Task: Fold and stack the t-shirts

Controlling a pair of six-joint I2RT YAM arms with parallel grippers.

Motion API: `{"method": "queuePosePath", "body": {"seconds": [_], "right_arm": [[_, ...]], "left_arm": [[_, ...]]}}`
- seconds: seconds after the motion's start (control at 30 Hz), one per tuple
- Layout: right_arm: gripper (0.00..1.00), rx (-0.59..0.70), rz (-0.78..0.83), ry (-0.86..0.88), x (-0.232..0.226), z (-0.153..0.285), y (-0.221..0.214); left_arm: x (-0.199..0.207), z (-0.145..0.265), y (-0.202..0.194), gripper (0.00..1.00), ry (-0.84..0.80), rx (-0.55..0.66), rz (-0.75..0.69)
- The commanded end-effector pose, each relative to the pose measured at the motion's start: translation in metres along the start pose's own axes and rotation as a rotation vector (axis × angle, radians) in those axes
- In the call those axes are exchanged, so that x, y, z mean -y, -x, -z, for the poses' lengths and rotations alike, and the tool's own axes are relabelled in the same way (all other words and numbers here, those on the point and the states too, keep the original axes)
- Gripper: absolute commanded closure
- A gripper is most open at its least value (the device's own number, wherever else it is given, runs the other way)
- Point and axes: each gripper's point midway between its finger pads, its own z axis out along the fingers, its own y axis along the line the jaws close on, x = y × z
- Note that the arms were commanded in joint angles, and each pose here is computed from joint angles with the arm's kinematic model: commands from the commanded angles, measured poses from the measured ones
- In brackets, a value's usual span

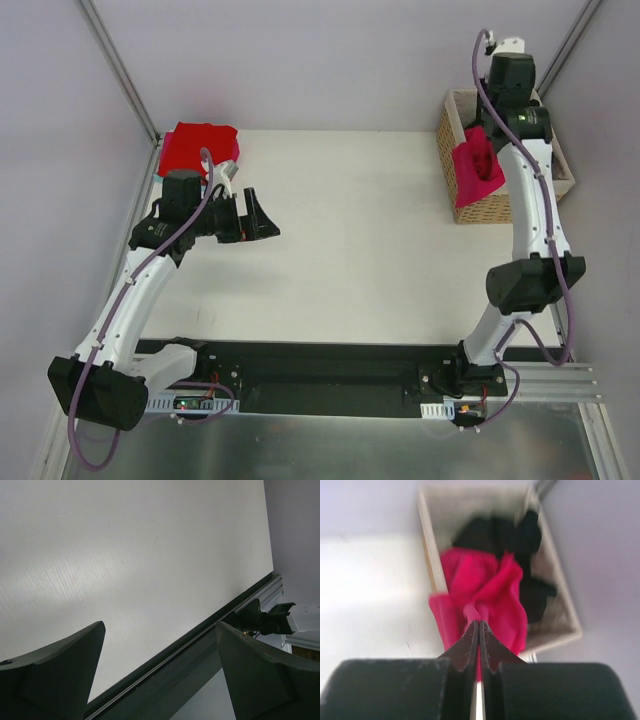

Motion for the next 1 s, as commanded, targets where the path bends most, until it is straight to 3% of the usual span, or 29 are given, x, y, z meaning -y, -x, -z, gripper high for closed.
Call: {"method": "queuePosePath", "body": {"seconds": [0.0, 0.13, 0.23, 0.3, 0.47, 0.67, 0.73, 0.97], "right_arm": [[0.99, 0.625, -0.121, -0.001, 0.045, 0.136, 0.152], [0.99, 1.048, -0.271, 0.08, 0.06, 0.228, 0.217], [0.99, 1.308, -0.368, 0.277, 0.064, 0.31, 0.251], [0.99, 1.39, -0.415, 0.429, 0.054, 0.339, 0.266], [0.99, 1.704, -0.611, 0.631, 0.086, 0.44, 0.286], [0.99, 1.894, -0.823, 0.811, 0.116, 0.498, 0.278], [0.99, 1.932, -0.816, 0.877, 0.117, 0.515, 0.272], [1.0, 1.841, -0.897, 1.243, 0.093, 0.529, 0.264]], "left_arm": [[0.008, 0.002, 0.009, 0.08, -0.037, 0.022, -0.039], [0.008, 0.002, 0.008, 0.08, -0.043, 0.027, -0.039], [0.009, 0.002, 0.008, 0.08, -0.052, 0.031, -0.036], [0.011, 0.003, 0.007, 0.08, -0.06, 0.034, -0.035], [0.013, 0.005, 0.004, 0.08, -0.072, 0.041, -0.037], [0.017, 0.007, -0.002, 0.08, -0.1, 0.035, -0.031], [0.017, 0.006, -0.006, 0.08, -0.108, 0.024, -0.024], [0.016, 0.005, -0.018, 0.08, -0.132, -0.001, -0.011]]}}
